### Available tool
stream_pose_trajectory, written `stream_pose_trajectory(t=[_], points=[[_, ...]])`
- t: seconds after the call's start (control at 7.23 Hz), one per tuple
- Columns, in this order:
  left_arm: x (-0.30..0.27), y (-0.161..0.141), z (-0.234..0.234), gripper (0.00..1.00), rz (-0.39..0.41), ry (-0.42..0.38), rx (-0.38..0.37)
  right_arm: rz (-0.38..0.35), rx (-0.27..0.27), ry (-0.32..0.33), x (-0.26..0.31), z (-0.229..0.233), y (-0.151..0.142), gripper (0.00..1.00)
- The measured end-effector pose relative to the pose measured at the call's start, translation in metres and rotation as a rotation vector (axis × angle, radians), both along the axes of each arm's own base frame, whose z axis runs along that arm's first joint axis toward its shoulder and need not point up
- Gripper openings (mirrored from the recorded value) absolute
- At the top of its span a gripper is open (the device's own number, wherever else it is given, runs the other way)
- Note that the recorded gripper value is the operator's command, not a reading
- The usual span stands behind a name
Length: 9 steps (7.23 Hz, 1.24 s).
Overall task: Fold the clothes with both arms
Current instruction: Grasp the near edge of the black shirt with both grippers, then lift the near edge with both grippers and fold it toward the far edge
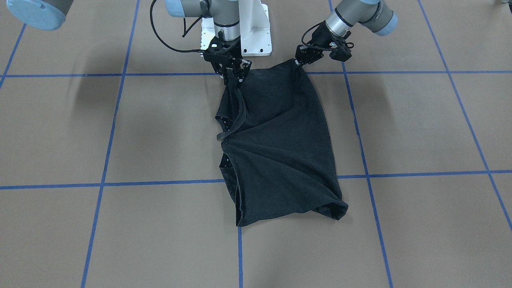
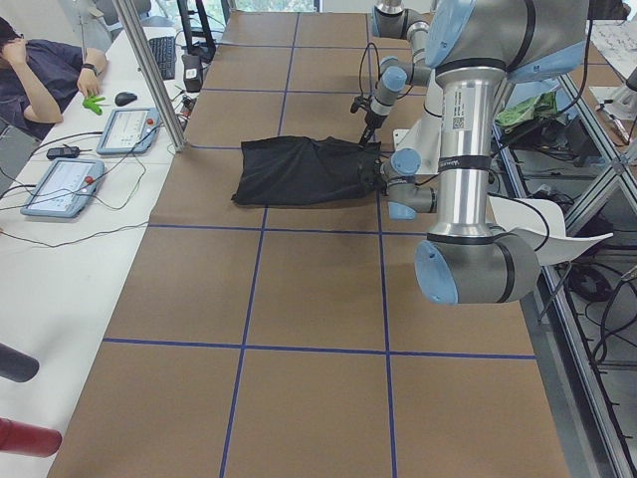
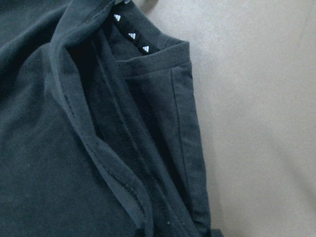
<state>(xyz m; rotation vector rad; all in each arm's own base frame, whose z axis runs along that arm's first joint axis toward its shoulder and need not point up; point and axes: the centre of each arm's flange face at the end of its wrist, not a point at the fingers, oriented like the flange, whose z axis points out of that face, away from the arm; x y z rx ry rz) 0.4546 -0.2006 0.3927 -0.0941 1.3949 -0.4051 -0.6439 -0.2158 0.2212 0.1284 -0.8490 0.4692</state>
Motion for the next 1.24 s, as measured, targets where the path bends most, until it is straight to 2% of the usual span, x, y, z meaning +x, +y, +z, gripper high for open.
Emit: stream_pose_trajectory(t=[0.28, 0.41, 0.55, 0.97, 1.24], points=[[-0.002, 0.0, -0.003, 0.0, 0.0, 0.005, 0.001, -0.002, 0.0, 0.0, 0.0, 0.0, 0.001, 0.41], [-0.003, 0.0, -0.004, 0.0, 0.001, 0.007, 0.001, -0.002, 0.0, -0.001, 0.0, 0.0, 0.002, 0.1], [-0.003, 0.001, -0.004, 0.0, 0.002, 0.006, 0.001, -0.003, 0.0, -0.002, 0.0, -0.001, 0.002, 0.0], [-0.005, 0.001, -0.008, 0.0, 0.005, 0.014, 0.003, -0.023, 0.018, -0.025, 0.014, -0.013, -0.003, 0.0], [-0.017, 0.006, -0.029, 0.0, 0.039, 0.059, 0.005, -0.062, 0.021, -0.05, 0.042, -0.029, 0.002, 0.0]])
